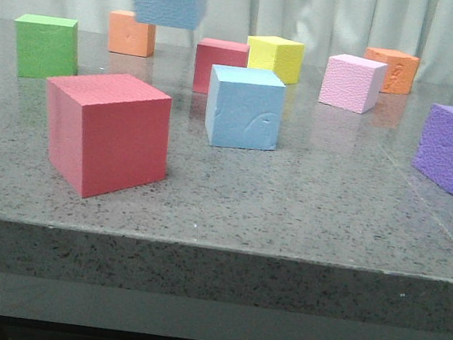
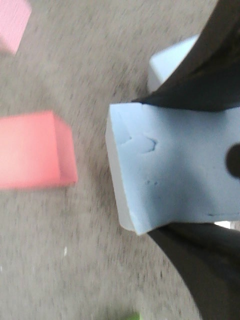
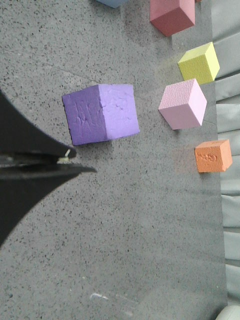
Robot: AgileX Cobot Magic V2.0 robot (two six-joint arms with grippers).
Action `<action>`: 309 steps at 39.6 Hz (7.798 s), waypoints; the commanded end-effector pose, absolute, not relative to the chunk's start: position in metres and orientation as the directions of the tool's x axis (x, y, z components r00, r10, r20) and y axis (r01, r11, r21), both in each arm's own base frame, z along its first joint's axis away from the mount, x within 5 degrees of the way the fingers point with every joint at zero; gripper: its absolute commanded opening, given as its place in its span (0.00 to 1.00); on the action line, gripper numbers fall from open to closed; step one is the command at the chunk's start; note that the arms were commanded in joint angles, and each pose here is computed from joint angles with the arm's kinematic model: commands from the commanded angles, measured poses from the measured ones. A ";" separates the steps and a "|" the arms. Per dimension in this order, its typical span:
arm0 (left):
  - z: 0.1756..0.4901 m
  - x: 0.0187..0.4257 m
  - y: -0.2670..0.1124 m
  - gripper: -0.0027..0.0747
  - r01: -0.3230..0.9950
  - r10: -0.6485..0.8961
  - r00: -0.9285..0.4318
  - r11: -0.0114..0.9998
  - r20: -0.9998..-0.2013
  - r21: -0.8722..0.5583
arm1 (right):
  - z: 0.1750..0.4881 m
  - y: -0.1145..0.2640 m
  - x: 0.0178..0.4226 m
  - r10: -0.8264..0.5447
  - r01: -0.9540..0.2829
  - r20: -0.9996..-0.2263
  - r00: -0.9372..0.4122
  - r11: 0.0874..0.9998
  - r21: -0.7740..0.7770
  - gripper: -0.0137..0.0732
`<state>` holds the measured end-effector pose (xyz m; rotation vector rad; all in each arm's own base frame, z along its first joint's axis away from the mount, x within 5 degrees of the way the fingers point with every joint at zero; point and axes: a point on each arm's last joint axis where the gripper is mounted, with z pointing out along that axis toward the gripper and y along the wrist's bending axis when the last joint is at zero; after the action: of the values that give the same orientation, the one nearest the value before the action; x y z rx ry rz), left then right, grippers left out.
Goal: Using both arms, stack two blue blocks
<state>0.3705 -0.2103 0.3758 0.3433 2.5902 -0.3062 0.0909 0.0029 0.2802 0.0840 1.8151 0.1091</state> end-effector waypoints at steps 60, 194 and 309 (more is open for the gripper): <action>0.374 0.332 -0.263 0.65 0.443 0.305 -0.826 0.871 -0.474 -0.211 | 0.296 0.003 0.093 0.101 -0.019 -0.985 -0.139 0.994 0.104 0.08; 0.446 0.261 -0.175 0.01 0.452 0.338 -0.539 0.889 -0.771 0.074 | 0.298 0.004 0.093 0.120 -0.023 -0.985 -0.126 0.992 0.124 0.08; 0.235 0.048 0.000 0.01 -0.010 -0.126 0.061 0.992 -0.990 -0.127 | 0.298 0.004 0.093 0.120 -0.023 -0.985 -0.126 0.992 0.124 0.08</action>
<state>0.0496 -0.0010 0.2236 -0.0886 1.6489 -0.0980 0.0913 0.0032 0.2817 0.0875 1.7980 0.1186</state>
